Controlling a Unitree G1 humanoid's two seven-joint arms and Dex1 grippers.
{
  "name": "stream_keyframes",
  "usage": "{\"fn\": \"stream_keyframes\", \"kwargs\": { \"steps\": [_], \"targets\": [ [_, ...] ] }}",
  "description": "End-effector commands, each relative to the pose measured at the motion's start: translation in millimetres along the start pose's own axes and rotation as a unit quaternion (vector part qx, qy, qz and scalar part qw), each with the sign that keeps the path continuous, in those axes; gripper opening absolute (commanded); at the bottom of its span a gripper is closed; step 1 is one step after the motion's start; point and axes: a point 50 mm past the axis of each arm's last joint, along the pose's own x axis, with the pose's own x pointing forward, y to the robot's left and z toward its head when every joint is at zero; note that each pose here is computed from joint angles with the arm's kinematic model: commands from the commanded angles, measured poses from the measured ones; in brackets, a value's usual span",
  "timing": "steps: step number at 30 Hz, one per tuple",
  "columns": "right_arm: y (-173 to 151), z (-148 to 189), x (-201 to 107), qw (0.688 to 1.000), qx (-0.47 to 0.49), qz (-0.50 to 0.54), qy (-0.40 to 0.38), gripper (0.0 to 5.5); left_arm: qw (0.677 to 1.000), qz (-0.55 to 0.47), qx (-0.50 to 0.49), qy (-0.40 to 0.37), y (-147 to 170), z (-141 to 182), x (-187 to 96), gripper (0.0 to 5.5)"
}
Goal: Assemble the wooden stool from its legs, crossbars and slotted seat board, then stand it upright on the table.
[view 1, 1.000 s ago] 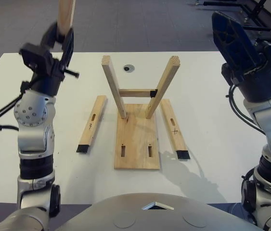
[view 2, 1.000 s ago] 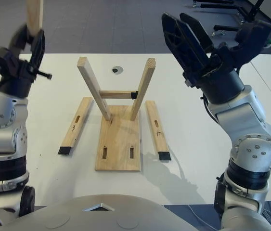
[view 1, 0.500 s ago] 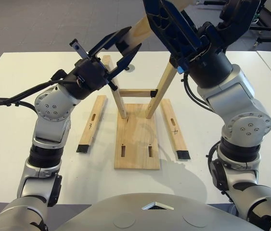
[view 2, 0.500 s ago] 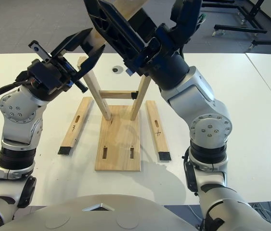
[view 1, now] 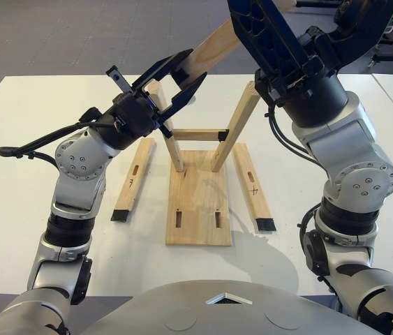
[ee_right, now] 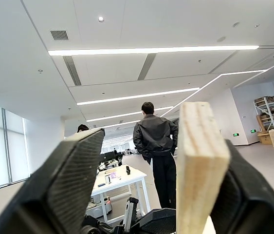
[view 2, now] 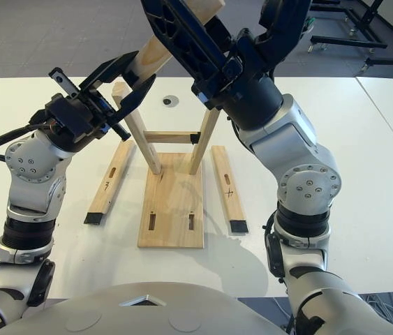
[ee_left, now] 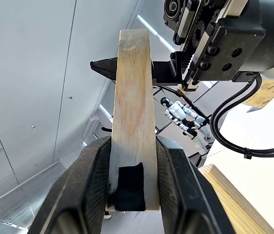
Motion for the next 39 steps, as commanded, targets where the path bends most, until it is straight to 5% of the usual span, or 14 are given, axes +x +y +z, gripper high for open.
{"fn": "stream_keyframes", "kwargs": {
  "steps": [1, 11, 23, 29, 39],
  "targets": [
    [4, -3, 1, 1.000, 0.009, 0.016, 0.007, 2.37, 1.000, 0.016, -0.008, 0.005, 3, -3, -3, 1.27],
    [7, -7, -2, 1.000, 0.004, -0.006, -0.004, 0.85, 0.999, 0.003, -0.031, 0.014, 3, -11, -4, 1.27],
    [-1, -5, 1, 1.000, -0.013, -0.001, 0.004, 0.58, 0.997, 0.011, -0.066, 0.034, 3, -11, -12, 1.27],
    [-2, -5, 4, 1.000, -0.022, -0.001, 0.002, 0.38, 0.996, 0.027, -0.069, 0.047, 5, -13, -15, 2.32],
    [-23, 83, -41, 0.959, -0.161, -0.188, -0.140, 0.38, 0.988, 0.120, -0.020, 0.095, 25, -18, -37, 2.64]
  ]
}}
